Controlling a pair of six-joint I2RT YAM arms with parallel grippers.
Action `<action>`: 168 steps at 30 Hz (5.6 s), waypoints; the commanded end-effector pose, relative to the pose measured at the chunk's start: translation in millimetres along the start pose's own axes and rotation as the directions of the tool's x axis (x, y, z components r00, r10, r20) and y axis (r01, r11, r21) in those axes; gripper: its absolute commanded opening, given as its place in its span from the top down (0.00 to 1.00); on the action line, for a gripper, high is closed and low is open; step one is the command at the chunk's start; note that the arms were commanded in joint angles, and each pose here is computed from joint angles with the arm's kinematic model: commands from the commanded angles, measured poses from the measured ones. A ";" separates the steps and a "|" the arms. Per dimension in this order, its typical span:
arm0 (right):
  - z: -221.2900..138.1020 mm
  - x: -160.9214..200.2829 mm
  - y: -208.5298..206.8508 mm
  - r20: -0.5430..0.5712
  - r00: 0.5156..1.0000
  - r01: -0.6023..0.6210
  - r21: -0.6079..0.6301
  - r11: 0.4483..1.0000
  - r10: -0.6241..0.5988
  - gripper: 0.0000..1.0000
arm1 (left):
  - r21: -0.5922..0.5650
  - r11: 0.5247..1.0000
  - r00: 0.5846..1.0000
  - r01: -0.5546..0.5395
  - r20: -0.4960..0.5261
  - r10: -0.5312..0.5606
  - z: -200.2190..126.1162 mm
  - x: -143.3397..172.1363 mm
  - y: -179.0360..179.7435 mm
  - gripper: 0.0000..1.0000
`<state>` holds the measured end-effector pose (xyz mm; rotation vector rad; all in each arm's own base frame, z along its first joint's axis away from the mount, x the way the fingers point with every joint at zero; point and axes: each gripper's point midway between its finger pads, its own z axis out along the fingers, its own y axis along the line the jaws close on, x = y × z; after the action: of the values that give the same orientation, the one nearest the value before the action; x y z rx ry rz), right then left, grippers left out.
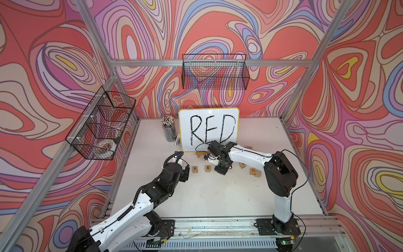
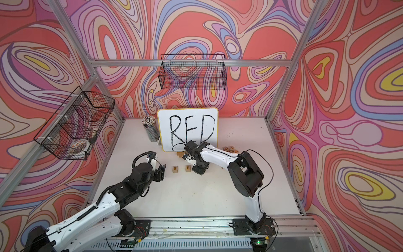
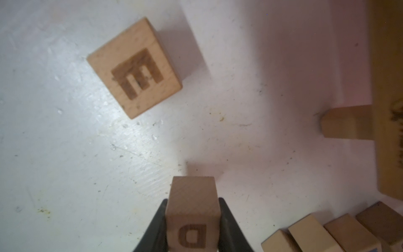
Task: Assemble the uppercase word "red" with letter blocks
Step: Place the letter block at the center of the board, then pick up the letter block from the center of the board, then place the letter block at the center of the board.
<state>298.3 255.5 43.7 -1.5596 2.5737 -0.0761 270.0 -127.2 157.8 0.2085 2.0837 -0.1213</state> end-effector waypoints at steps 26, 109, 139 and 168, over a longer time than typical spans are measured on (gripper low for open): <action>-10.2 -20.4 -6.5 0.124 0.992 0.028 0.033 0.999 -0.032 0.59 | -0.018 1.000 1.000 0.004 0.028 -0.003 -7.9 -17.3 4.2 0.26; 16.0 -6.1 -10.0 0.058 0.277 -0.956 -0.088 0.282 0.959 0.67 | -0.018 1.000 0.997 0.023 0.068 -0.022 -12.3 -22.9 6.7 0.26; -42.2 2.3 -20.2 0.032 0.973 -0.230 0.055 0.972 0.228 0.79 | -0.017 1.000 0.998 0.017 0.064 -0.016 -11.0 -22.4 5.9 0.25; -20.5 0.4 -9.4 0.129 0.954 0.274 -0.017 0.961 -0.270 0.73 | -0.025 1.000 0.998 0.015 0.062 -0.013 -15.4 -24.5 8.5 0.25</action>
<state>298.4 250.0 58.9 -1.8352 2.3178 0.0309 269.0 -123.6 178.4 0.1884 2.0346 -0.1310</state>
